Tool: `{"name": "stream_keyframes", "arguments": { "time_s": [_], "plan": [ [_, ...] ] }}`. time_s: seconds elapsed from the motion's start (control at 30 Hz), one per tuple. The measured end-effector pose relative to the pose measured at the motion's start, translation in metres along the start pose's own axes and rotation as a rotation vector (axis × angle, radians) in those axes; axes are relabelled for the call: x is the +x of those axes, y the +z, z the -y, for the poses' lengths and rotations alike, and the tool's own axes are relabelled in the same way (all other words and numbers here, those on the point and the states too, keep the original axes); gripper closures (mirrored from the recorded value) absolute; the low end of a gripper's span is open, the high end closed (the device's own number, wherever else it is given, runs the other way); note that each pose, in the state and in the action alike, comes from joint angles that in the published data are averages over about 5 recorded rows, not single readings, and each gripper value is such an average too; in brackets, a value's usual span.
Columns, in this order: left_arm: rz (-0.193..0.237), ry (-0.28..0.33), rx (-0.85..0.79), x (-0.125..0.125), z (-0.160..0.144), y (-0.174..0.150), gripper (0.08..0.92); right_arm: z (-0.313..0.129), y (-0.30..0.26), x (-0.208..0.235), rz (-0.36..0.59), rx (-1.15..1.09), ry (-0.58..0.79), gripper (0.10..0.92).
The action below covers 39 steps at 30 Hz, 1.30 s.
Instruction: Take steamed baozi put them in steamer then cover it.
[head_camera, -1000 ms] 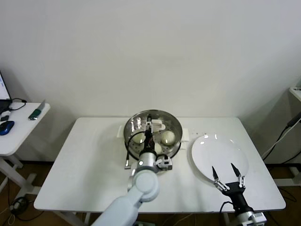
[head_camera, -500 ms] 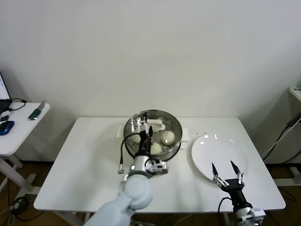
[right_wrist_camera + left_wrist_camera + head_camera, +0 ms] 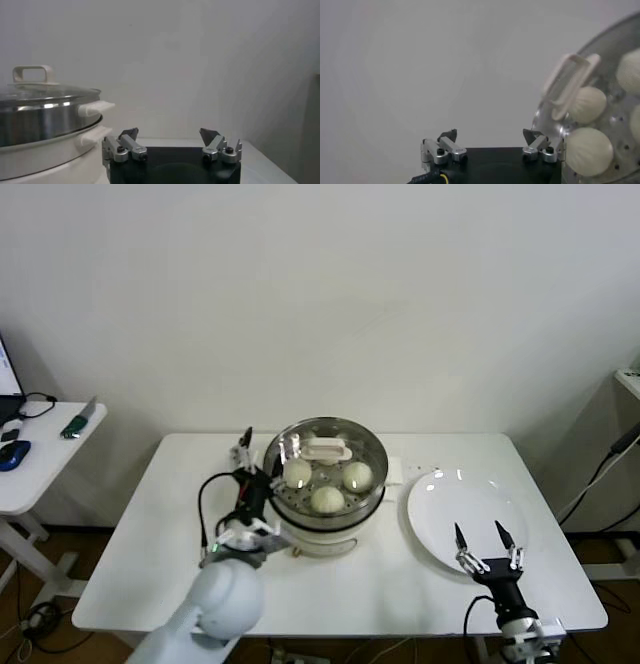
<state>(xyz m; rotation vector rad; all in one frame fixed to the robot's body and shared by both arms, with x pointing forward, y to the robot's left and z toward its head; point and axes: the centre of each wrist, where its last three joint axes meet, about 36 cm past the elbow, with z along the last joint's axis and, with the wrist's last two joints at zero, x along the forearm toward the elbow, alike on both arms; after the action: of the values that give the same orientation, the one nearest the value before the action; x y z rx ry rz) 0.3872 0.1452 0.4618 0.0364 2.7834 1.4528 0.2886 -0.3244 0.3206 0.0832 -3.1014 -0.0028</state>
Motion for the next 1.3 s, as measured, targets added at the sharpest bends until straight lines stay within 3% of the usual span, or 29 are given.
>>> {"name": "stream_keyframes", "arguments": {
  "time_s": [0.13, 0.37, 0.7, 1.0, 1.3],
  "plan": [
    [0.013, -0.001, 0.161, 0.002, -0.021, 0.023, 0.177, -0.001, -0.001, -0.002, 0.005, 0.000, 0.003, 0.200],
    [-0.013, 0.006, 0.438, 0.011, -0.042, 0.080, 0.177, 0.004, 0.003, -0.003, 0.007, 0.011, 0.011, 0.200],
    [-0.064, 0.020, 0.745, 0.051, -0.023, 0.155, 0.177, 0.010, 0.012, -0.004, 0.002, 0.023, 0.018, 0.200],
    [-0.082, 0.000, 0.882, 0.089, 0.003, 0.178, 0.177, 0.013, 0.022, 0.002, -0.025, 0.026, 0.020, 0.200],
    [-0.081, -0.001, 0.942, 0.110, 0.017, 0.180, 0.177, 0.013, 0.026, 0.006, -0.025, 0.023, 0.025, 0.200]
  ]
}}
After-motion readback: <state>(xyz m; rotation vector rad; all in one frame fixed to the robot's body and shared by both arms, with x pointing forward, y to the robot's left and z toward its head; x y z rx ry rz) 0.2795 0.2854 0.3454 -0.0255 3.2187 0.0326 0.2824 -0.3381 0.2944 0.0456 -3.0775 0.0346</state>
